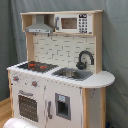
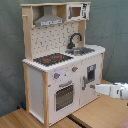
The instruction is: Play with the kitchen
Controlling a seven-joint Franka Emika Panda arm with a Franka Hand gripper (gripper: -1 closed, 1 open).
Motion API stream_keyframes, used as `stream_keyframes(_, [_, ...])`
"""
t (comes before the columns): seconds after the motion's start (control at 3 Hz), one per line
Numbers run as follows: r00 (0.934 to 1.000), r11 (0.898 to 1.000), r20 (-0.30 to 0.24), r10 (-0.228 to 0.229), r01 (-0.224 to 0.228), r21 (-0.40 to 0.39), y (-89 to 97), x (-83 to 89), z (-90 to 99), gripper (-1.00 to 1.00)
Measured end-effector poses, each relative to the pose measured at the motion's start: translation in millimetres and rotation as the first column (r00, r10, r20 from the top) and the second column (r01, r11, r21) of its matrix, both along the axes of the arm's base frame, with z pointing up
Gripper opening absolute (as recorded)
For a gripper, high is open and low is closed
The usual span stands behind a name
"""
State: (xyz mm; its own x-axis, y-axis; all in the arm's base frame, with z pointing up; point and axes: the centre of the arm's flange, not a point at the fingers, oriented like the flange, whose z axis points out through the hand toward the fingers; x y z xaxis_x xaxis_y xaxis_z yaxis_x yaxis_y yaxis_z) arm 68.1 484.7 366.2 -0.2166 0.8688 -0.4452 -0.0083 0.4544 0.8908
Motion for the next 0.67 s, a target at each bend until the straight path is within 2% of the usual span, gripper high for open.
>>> stream_keyframes(0.33, [0.9995,0.992,-0.024,-0.019,0.022,0.125,-0.5,5.0,0.1,1.0])
stream_keyframes(0.67, [0.9985,0.973,-0.046,-0.03,0.04,0.229,-0.2,8.7,0.3,1.0])
